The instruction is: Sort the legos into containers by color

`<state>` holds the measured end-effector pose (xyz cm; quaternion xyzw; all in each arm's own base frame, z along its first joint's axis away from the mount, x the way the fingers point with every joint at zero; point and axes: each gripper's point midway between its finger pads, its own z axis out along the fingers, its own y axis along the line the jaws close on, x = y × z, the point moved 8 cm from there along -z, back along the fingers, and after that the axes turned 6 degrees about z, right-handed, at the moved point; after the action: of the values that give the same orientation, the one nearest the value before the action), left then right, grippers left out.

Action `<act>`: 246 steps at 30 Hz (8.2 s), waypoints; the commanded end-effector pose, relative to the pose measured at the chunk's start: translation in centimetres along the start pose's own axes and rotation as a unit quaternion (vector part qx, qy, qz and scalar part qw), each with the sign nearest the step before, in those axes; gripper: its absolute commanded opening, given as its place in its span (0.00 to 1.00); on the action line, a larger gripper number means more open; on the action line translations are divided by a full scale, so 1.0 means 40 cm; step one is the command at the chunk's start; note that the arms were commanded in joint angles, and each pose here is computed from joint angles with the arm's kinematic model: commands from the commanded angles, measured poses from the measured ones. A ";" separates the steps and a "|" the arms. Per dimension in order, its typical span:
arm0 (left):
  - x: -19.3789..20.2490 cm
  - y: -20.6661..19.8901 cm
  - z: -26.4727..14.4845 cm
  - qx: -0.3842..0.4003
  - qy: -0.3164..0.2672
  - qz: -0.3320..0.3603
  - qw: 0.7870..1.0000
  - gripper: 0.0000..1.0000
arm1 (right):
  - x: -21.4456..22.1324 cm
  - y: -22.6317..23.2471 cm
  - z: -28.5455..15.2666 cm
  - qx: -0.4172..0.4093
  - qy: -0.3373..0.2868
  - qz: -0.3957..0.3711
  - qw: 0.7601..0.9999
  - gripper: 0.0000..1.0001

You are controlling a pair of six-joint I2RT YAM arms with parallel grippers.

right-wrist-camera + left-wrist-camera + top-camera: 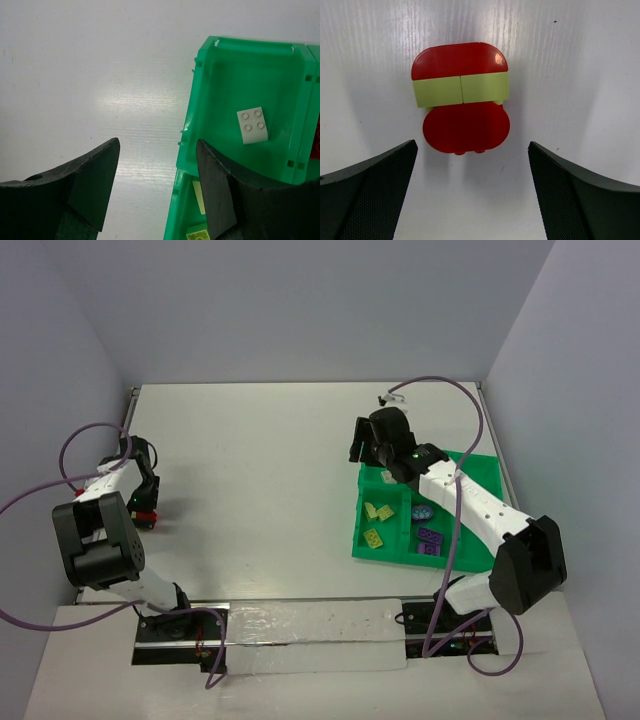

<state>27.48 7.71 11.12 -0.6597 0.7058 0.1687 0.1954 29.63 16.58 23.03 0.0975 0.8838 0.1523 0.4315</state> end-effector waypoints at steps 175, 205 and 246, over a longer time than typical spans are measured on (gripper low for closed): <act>0.237 -0.055 -0.435 0.543 0.121 0.386 0.736 0.94 | 0.272 0.183 0.035 -0.146 0.230 -0.170 0.947 0.71; 0.213 -0.120 -0.410 0.473 0.123 0.414 0.768 0.96 | 0.447 0.195 0.071 -0.091 0.201 -0.337 0.915 0.87; 0.178 -0.101 -0.402 0.472 0.096 0.413 0.773 0.96 | 0.461 0.353 0.052 -0.155 0.180 -0.319 0.917 0.86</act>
<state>30.13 -7.06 20.32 -0.1500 0.9228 -0.1863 0.3021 20.07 33.49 12.38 -0.2959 0.9046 0.1313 0.2774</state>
